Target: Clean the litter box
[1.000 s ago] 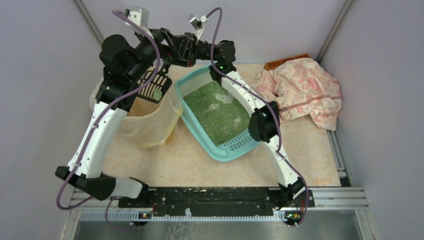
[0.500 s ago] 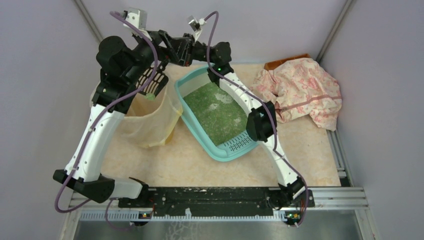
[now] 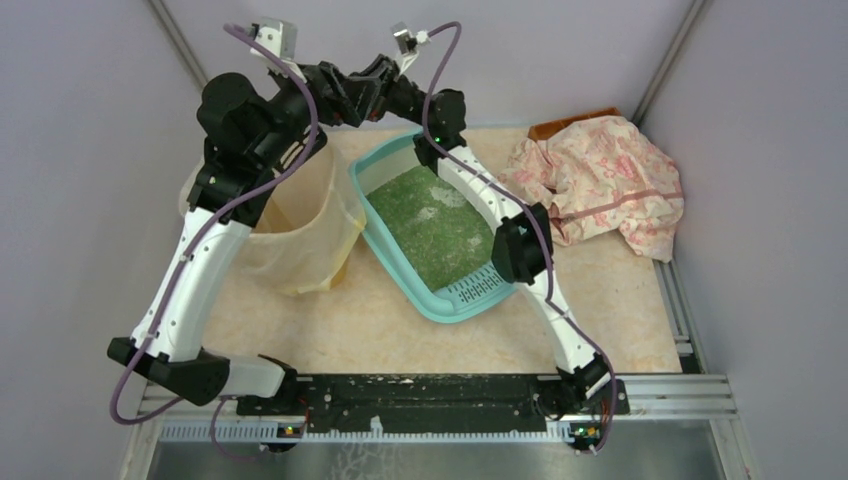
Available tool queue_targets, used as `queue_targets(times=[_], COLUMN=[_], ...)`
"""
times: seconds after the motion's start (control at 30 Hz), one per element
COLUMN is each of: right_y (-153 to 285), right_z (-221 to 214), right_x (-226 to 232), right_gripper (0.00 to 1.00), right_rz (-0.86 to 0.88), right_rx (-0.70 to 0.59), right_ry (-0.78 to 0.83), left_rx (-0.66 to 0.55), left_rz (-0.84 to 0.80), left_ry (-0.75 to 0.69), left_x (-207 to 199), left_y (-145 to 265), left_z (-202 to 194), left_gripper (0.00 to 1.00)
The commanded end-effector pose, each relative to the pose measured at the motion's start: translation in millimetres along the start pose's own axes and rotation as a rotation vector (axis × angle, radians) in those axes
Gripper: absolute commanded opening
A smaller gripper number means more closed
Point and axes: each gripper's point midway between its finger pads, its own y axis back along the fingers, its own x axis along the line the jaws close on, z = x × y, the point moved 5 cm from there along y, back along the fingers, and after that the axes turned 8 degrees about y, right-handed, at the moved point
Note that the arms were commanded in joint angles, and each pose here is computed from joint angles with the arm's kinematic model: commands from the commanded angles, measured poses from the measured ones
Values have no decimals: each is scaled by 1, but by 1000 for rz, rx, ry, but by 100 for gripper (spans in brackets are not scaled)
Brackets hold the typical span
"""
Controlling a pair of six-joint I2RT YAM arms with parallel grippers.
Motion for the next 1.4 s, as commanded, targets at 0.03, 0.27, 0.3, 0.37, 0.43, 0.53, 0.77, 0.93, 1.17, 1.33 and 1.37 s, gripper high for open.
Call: queue_targets(times=[0.03,0.27,0.3,0.37,0.43,0.53,0.77,0.93,1.17,1.33,1.37], right_y=[19,114,127,152,174,193,216,234,249,249,248], right_z=[93,147,153,157,152,128,42,26,8,-3,-2], right_x=[28,17,18,19,18,13,12,18,19,16,18], right_gripper=[0,0,0,0,0,0,0,0,3,40,49], right_rz=[53,-225,-262,-326,-399,-558,-896,-962,-1006,-986,-986], right_rx=[-299,-320,-310,-304,-274,-114,432,441,493,547,554], right_ry=[20,157,172,178,165,181,317,311,291,240,244], left_rx=[-47,-55,-55,-46,-36,-21,51,97,139,140,141], left_rz=[17,88,81,60,44,25,14,37,59,60,62], left_ry=[5,23,34,53,69,92,144,180,216,237,241], left_x=[3,16,16,14,13,12,11,13,14,13,14], left_y=[4,0,-2,-7,-10,-15,-20,-17,-12,-5,-5], left_z=[5,2,1,-3,-7,-12,-25,-33,-43,-46,-47], left_gripper=[95,96,96,96,96,96,94,94,95,95,95])
